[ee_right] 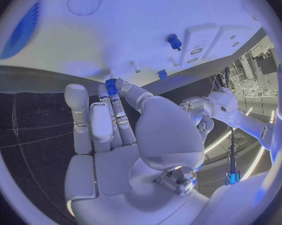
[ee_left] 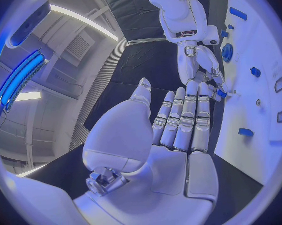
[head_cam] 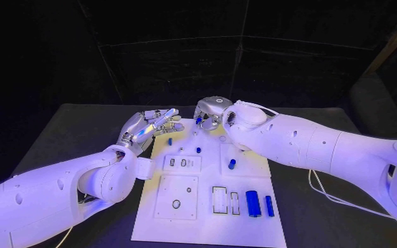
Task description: Assemble the parts on the task board
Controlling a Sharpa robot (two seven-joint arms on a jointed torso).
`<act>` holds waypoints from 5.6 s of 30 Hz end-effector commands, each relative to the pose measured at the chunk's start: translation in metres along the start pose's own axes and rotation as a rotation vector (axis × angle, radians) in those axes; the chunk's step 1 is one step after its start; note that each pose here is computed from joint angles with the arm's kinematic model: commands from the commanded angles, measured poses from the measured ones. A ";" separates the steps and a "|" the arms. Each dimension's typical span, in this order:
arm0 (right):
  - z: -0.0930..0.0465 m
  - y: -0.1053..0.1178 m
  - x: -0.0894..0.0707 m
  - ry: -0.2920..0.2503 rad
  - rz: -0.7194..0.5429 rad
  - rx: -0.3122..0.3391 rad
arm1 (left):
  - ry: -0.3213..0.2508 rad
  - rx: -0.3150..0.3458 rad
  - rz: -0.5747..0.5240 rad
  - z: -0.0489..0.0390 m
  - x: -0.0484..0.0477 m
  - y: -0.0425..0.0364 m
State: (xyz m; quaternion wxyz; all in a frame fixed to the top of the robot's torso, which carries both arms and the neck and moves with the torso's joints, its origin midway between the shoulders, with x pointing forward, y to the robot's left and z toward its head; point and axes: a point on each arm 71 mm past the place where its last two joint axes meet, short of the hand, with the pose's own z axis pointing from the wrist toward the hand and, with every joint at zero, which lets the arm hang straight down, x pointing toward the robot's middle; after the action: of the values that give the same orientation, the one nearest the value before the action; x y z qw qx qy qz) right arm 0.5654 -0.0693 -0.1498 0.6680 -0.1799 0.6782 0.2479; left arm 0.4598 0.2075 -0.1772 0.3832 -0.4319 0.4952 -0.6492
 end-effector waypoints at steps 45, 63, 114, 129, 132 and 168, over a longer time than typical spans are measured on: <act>-0.004 0.000 -0.001 -0.008 -0.008 0.008 | 0.012 -0.003 -0.016 0.0026 0.0023 0.0003; -0.003 0.002 -0.001 -0.004 0.011 0.005 | 0.014 -0.009 -0.022 0.0039 0.0047 0.0014; -0.084 -0.092 -0.009 0.139 0.170 0.286 | -0.007 -0.009 -0.009 0.0061 -0.0130 -0.0001; -0.086 -0.093 -0.006 0.183 0.129 0.294 | 0.001 -0.007 -0.014 0.0064 -0.0130 -0.0001; -0.085 -0.095 -0.006 0.184 0.121 0.301 | 0.004 -0.005 -0.016 0.0063 -0.0125 -0.0003; -0.079 -0.092 -0.003 0.161 0.074 0.320 | 0.020 -0.002 -0.026 0.0067 -0.0095 -0.0002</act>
State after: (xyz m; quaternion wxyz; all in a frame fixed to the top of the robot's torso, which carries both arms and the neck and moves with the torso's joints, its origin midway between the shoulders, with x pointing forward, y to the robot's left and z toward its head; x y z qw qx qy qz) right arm 0.5544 -0.1884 -0.1547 0.6174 -0.0585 0.7678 0.1611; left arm 0.4696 0.2161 -0.1798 0.3739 -0.4378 0.4964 -0.6497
